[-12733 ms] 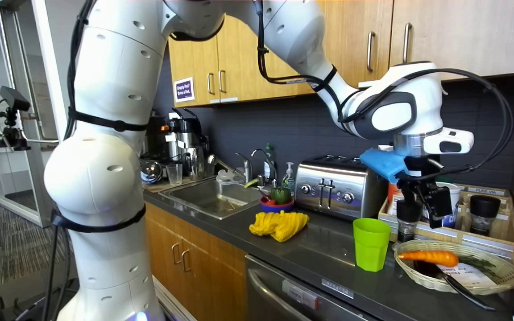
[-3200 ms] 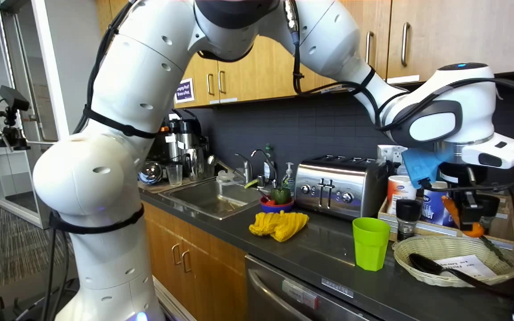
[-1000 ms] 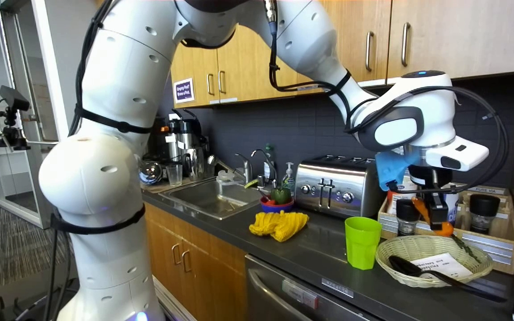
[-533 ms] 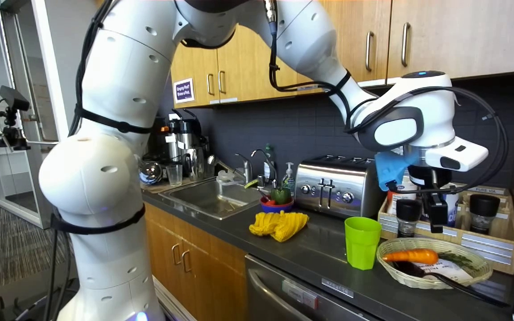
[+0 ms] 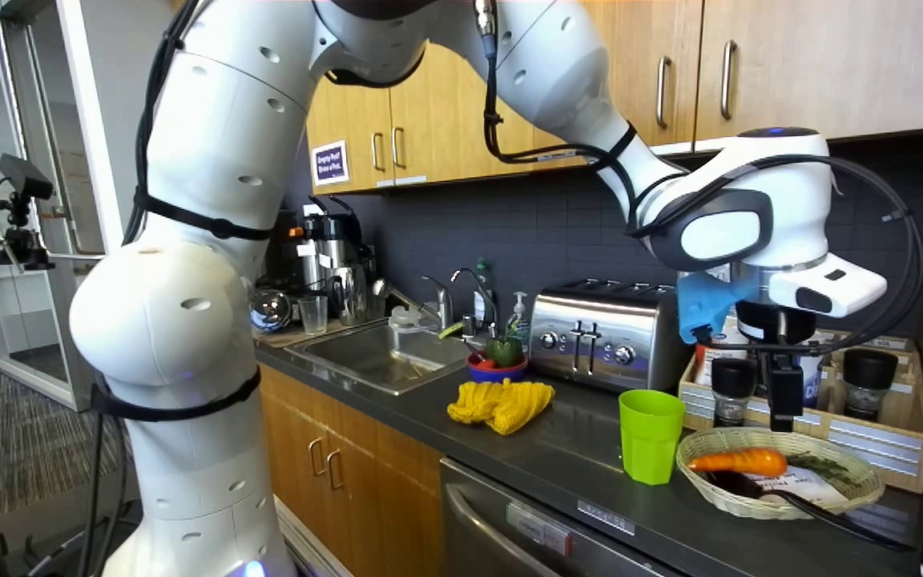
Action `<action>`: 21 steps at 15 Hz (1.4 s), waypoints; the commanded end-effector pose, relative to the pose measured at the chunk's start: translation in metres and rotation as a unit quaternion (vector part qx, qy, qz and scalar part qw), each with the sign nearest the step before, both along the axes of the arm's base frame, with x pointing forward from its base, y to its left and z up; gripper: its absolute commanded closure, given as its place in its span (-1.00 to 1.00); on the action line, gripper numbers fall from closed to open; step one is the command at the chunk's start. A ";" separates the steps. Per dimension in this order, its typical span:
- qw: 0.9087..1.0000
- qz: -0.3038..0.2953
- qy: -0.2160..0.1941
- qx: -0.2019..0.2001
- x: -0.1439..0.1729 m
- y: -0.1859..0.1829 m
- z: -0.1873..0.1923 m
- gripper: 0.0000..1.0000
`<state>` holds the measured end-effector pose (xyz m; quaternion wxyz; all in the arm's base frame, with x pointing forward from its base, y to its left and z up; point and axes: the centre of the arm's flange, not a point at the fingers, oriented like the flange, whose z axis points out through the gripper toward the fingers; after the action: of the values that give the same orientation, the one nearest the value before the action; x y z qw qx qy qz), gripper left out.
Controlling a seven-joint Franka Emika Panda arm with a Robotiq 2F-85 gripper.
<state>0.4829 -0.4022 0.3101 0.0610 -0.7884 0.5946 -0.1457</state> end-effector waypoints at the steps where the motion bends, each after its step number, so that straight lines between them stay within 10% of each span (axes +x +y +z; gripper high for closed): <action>1: 0.998 -0.061 0.010 0.025 -0.005 0.002 0.006 -1.00; 10: 0.972 -0.226 -0.025 0.054 0.035 0.055 0.005 -1.00; 21: 0.962 -0.272 -0.016 0.005 0.043 0.081 0.011 -1.00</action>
<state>0.5310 -0.3319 0.3103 0.0444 -0.6004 0.7836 -0.1535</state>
